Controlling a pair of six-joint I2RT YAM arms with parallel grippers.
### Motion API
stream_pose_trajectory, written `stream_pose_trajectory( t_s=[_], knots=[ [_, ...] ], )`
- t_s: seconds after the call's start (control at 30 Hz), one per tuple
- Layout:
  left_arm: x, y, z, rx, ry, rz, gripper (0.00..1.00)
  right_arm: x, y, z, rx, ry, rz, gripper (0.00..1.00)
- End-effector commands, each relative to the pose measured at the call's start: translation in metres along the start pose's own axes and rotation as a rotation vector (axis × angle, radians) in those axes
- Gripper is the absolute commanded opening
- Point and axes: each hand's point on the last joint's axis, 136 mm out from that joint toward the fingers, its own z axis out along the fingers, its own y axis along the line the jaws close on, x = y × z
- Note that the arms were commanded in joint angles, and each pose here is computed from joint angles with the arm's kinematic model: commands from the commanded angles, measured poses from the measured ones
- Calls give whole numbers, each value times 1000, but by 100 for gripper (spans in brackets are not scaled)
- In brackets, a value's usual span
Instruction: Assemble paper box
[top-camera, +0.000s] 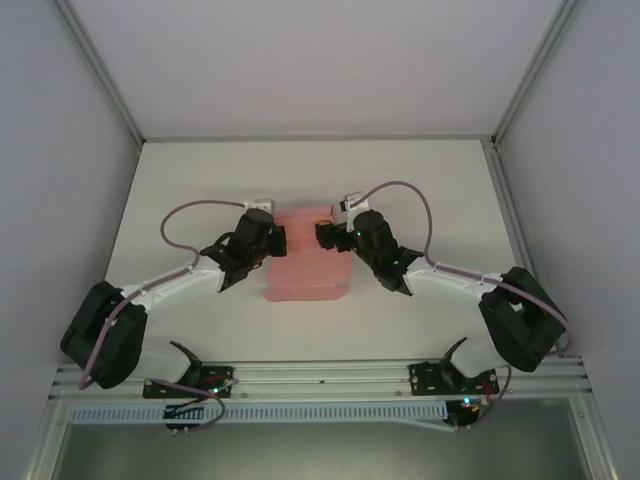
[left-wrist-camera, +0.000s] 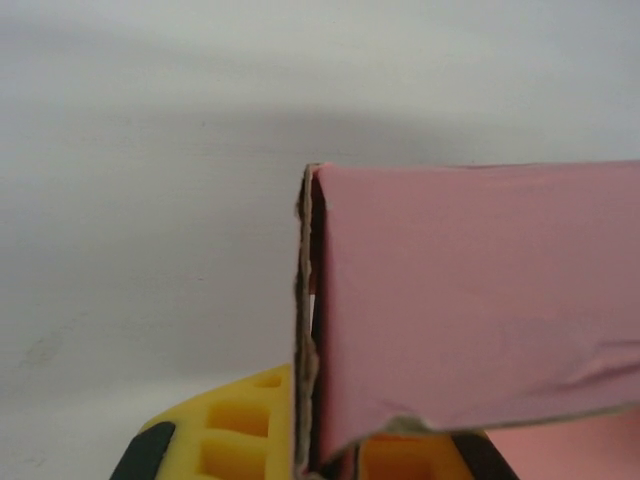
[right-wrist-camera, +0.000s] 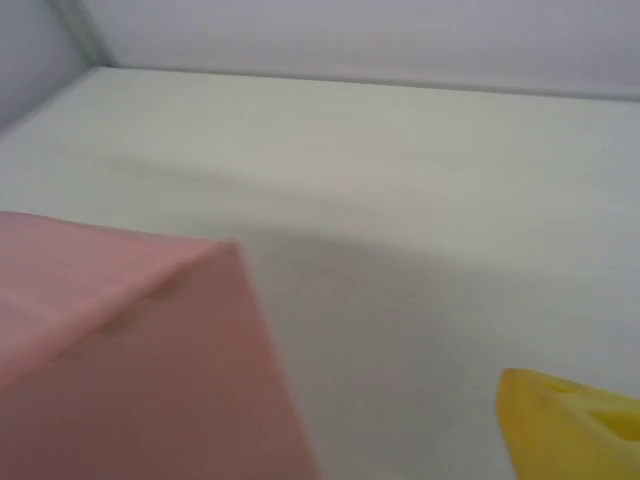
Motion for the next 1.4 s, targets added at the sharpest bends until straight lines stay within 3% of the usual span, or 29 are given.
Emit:
stream_pose_trajectory(
  t_s=[0.0,0.13,0.3,0.47,0.6,0.83,1.07,1.17,1.37],
  knots=[
    [-16,-7,-1,8,-29,34,0,-30,55,-18,-291,-35,-20,100],
    [-22,-10,-2,11,-27,136,0,-43,47,-36,-256,-74,43,100],
    [-22,-19,3,44,101,522,0,-52,-7,-71,18,-119,205,100],
    [-8,-47,5,230,269,999,0,-6,-61,-105,280,37,270,100],
    [-10,-49,1,261,400,1230,0,27,-98,-136,463,153,346,100],
    [10,-24,30,90,708,1534,0,70,-121,-165,547,207,445,100],
    [35,-51,65,75,730,1668,2,84,-126,-175,558,193,491,100],
    [44,-59,80,63,731,1672,20,87,-126,-175,555,194,501,100],
    [40,-84,84,136,665,1605,42,88,-126,-175,544,198,481,100]
  ],
)
